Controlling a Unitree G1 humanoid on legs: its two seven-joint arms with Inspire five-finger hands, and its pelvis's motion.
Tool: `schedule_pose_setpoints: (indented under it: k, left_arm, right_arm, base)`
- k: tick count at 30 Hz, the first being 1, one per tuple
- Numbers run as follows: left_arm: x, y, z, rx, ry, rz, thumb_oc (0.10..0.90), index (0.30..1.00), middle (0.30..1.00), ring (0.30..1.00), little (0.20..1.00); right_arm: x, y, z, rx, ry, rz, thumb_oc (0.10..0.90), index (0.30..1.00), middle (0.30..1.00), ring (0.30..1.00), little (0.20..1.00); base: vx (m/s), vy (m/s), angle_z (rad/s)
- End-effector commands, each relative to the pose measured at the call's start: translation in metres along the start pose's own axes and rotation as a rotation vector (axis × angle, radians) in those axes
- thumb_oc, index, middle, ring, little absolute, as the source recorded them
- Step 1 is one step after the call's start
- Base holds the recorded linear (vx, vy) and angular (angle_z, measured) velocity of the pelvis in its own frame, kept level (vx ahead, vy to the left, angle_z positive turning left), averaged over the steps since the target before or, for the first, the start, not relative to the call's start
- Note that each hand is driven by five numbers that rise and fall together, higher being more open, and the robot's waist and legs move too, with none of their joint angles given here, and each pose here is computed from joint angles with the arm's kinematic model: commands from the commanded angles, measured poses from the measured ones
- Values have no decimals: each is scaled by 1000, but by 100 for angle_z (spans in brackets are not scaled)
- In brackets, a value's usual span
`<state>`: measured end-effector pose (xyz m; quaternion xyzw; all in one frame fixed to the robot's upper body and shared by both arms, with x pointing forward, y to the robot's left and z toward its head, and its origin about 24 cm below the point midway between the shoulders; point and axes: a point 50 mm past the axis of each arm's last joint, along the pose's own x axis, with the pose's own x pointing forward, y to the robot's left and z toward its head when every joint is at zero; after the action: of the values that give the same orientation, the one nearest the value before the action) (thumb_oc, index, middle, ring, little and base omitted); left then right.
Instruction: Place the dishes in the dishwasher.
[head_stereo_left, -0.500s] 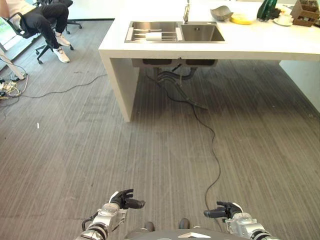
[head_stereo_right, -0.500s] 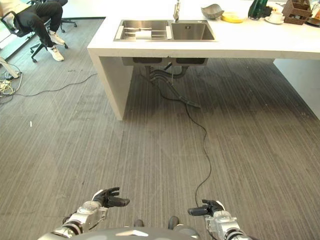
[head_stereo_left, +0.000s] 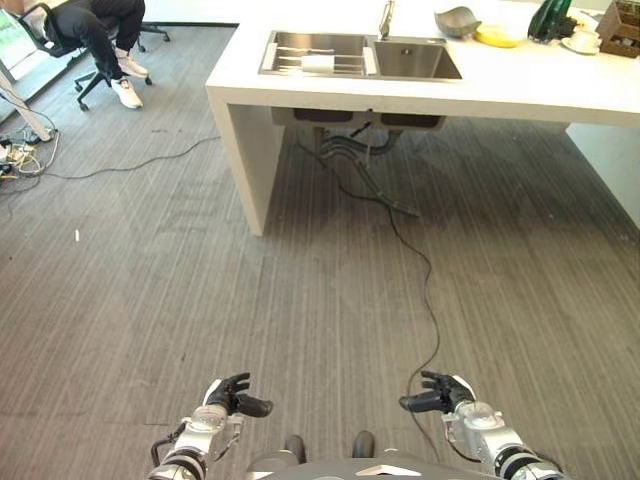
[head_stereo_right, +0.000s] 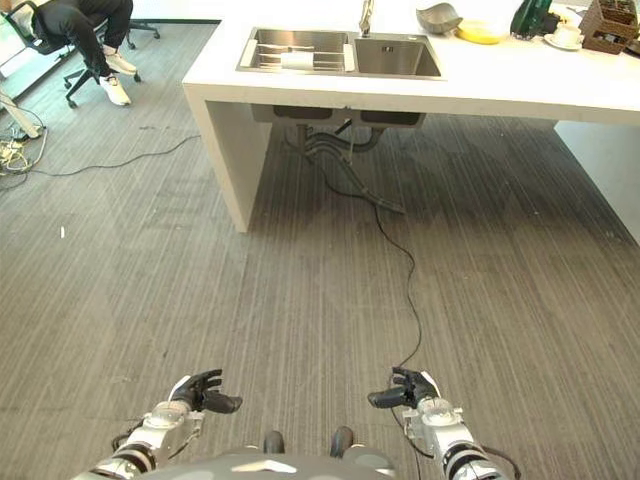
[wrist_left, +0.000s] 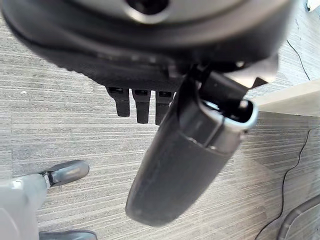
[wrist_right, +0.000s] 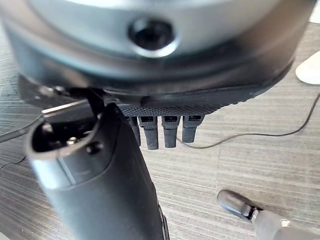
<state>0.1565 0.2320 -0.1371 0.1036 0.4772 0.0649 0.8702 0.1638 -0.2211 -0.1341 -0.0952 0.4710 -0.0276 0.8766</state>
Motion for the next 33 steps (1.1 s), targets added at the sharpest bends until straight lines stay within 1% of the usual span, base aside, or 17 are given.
schedule_pose_setpoints:
  k: [1, 2, 4, 8, 10, 13, 15, 16, 17, 18, 22, 24, 33]
  left_arm:
    - [4, -9, 37, 33, -124, -7, 800, 900, 900, 900, 900]
    - [4, -9, 37, 33, -124, -7, 800, 900, 900, 900, 900]
    - [4, -10, 33, 12, -113, -8, 800, 900, 900, 900, 900]
    - [3, -13, 29, -36, -100, -23, 800, 900, 900, 900, 900]
    - [2, -15, 19, -97, -66, -40, 800, 900, 900, 900, 900]
    - [2, -15, 14, -114, -42, -44, 800, 900, 900, 900, 900]
    - [2, -18, 3, -144, 15, -61, 800, 900, 900, 900, 900]
    - [2, -21, 4, -212, 11, -84, 800, 900, 900, 900, 900]
    - [1, -21, 4, -212, 12, -84, 800, 900, 900, 900, 900]
    - [1, -20, 3, -221, 7, -93, 800, 900, 900, 900, 900]
    - [1, -17, -3, -216, 39, -82, 800, 900, 900, 900, 900]
    - [1, -17, -4, -174, 43, -84, 800, 900, 900, 900, 900]
    - [1, -21, -4, -87, 38, -107, 800, 900, 900, 900, 900]
  right_arm:
    - [2, -15, 34, 36, -128, -51, 800, 900, 900, 900, 900]
    - [2, -15, 34, 36, -128, -51, 800, 900, 900, 900, 900]
    - [2, -13, 37, 114, -150, -62, 800, 900, 900, 900, 900]
    - [2, -14, 31, 151, -131, -69, 800, 900, 900, 900, 900]
    - [2, -17, 25, 128, -102, -67, 800, 900, 900, 900, 900]
    - [2, -18, 19, 108, -71, -65, 800, 900, 900, 900, 900]
    - [3, -19, 17, 64, -48, -59, 800, 900, 900, 900, 900]
    - [3, -20, 17, 17, -39, -55, 800, 900, 900, 900, 900]
    - [3, -20, 16, 17, -39, -55, 800, 900, 900, 900, 900]
    - [3, -22, 16, -20, -34, -52, 800, 900, 900, 900, 900]
    - [2, -23, 10, -59, -6, -50, 800, 900, 900, 900, 900]
    - [3, -21, 9, -83, 1, -38, 800, 900, 900, 900, 900]
    - [2, -17, 2, -86, 16, -26, 800, 900, 900, 900, 900]
  base:
    - [0, 0, 0]
    - [44, 9, 1]
    - [39, 11, 3]
    - [31, 17, 4]
    - [54, 20, 3]
    - [32, 8, 3]
    - [22, -3, 7]
    - [24, -2, 5]
    - [33, 0, 2]
    - [0, 0, 0]
    - [8, 0, 0]
    - [22, -12, 4]
    - [3, -1, 0]
